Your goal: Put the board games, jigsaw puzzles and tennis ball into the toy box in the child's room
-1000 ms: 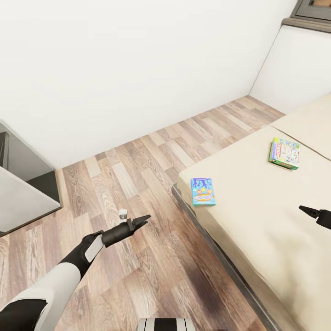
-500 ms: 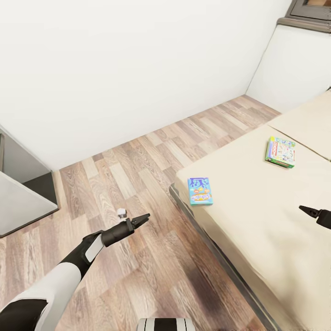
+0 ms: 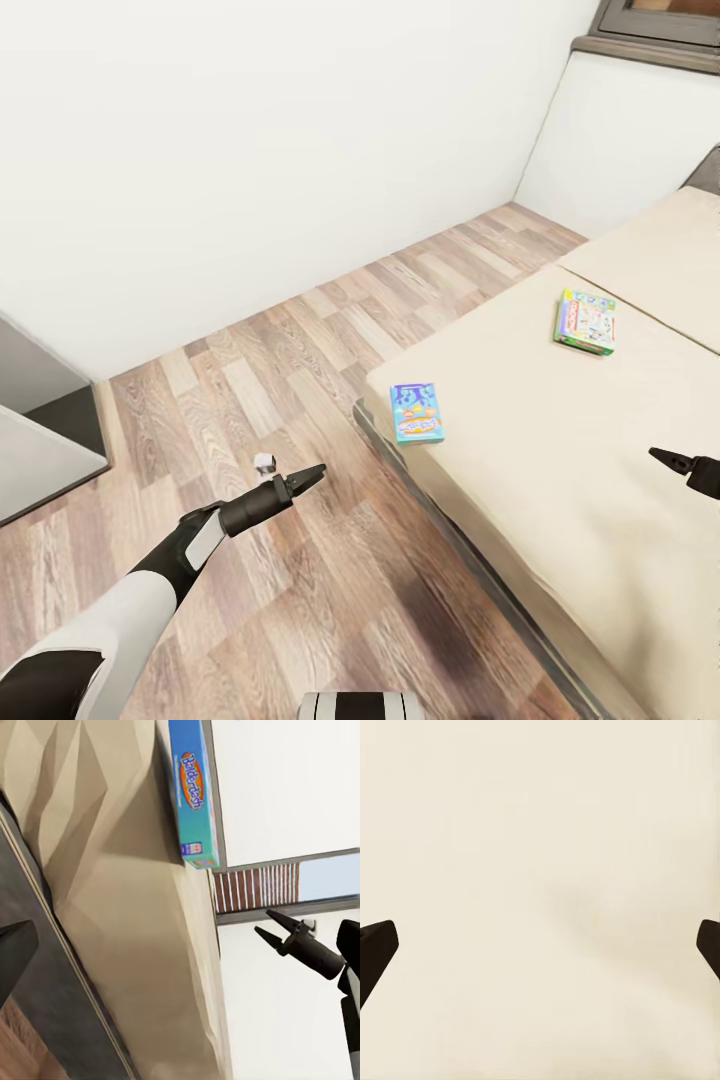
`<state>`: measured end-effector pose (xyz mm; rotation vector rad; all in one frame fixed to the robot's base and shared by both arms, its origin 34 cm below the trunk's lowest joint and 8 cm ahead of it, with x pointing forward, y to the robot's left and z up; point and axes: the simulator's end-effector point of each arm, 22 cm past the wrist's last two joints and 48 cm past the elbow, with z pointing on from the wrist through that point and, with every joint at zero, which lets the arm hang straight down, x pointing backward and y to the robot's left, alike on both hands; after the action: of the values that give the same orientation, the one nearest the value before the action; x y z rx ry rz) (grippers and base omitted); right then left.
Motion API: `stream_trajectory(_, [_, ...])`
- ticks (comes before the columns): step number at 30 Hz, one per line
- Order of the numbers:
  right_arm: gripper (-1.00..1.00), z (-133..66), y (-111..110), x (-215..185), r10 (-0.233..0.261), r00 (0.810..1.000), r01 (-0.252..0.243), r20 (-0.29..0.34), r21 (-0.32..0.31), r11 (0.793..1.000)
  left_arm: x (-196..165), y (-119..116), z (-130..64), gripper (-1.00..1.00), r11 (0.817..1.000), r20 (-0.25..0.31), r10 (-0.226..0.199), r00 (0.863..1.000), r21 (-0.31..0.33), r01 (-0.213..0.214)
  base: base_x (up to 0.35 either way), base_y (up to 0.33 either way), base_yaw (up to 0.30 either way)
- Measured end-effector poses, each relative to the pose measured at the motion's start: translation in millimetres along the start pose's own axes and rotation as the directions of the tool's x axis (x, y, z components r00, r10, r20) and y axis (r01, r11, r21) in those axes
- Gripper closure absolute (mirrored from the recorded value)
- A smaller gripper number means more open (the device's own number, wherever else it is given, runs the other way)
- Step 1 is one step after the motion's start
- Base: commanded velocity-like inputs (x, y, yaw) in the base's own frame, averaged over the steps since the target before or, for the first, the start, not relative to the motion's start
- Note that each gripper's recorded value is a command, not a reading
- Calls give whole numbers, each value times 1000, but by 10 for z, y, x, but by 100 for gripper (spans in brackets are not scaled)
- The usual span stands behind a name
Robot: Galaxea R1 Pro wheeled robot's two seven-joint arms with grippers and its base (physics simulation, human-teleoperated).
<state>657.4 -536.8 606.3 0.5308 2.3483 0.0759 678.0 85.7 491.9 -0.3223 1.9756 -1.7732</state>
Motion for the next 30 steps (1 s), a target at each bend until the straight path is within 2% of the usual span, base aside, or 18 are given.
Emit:
stream_trajectory(16, [-100,0,-1,-2,-1,1000,1,0,1,1000,-13,-1,6,-100,1000,1,2,1000,-2,-2,0,0,-15])
stream_trajectory(30, [-100,-3,-6,-15,-4,1000,4,1,3,1000,-262,-121,114,-100,999,7,33,999,16,-33,0,0,-2])
